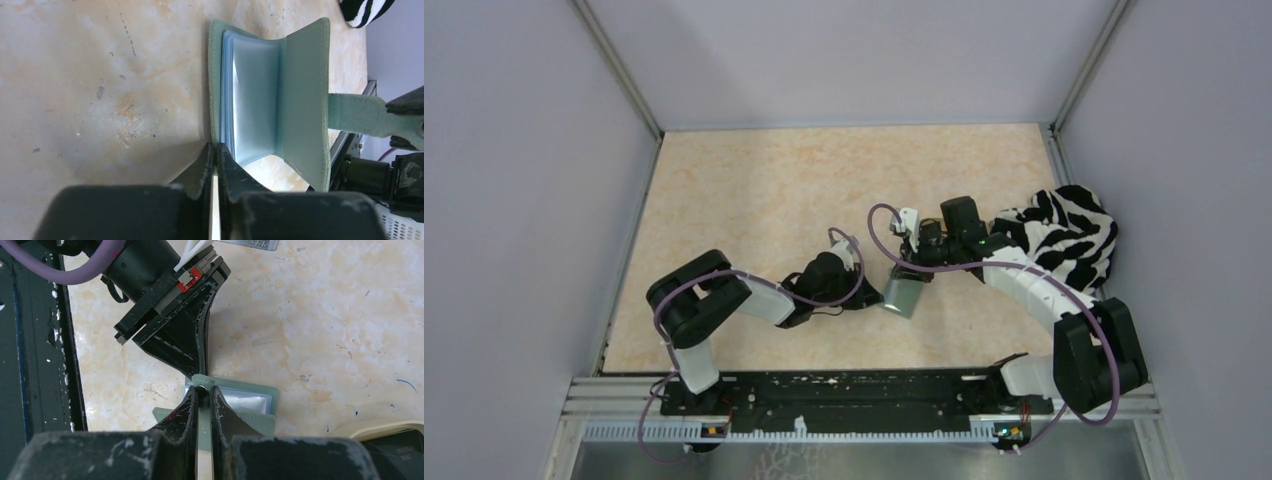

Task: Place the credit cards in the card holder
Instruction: Open the card holder at the center of the board.

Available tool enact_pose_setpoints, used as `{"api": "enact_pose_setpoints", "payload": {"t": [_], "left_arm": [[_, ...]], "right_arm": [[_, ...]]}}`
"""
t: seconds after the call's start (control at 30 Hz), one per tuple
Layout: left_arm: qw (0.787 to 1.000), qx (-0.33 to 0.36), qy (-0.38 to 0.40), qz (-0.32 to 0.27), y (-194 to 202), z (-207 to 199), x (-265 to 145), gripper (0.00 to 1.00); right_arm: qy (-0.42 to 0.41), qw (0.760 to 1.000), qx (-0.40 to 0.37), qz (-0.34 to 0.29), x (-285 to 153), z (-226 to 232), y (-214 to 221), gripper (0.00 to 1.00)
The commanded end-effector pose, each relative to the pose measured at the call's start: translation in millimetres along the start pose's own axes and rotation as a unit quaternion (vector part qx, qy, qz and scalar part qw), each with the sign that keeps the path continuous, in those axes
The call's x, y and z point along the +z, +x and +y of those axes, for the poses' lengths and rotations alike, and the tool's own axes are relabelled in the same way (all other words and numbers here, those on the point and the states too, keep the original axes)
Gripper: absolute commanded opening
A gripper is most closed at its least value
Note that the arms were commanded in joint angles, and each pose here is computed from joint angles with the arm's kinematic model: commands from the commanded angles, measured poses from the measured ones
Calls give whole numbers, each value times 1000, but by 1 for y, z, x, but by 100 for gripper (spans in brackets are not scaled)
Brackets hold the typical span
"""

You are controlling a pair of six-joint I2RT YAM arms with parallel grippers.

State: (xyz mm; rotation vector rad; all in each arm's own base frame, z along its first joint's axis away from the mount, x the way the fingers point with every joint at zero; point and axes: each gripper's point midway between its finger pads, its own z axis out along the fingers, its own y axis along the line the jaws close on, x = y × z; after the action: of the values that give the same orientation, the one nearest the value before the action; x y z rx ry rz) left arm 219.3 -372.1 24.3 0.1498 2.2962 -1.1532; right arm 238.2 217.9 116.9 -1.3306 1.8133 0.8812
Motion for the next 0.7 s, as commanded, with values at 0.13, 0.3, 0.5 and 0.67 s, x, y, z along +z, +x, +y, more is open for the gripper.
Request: {"api": "enact_pose_setpoints", "payload": {"t": [0.13, 0.3, 0.5, 0.67], "left_arm": [[1000, 18, -2, -15, -6, 3, -17, 0], [996, 67, -21, -64, -34, -7, -55, 0], [989, 103, -93, -50, -48, -1, -76, 0], [985, 113, -132, -13, -46, 5, -77, 0]], "right_arm": [[3, 999, -29, -26, -6, -5, -24, 0], [22, 999, -20, -23, -7, -12, -21, 14], [85, 996, 23, 13, -3, -38, -2, 39], [89, 995, 40, 9, -3, -40, -5, 60]]}}
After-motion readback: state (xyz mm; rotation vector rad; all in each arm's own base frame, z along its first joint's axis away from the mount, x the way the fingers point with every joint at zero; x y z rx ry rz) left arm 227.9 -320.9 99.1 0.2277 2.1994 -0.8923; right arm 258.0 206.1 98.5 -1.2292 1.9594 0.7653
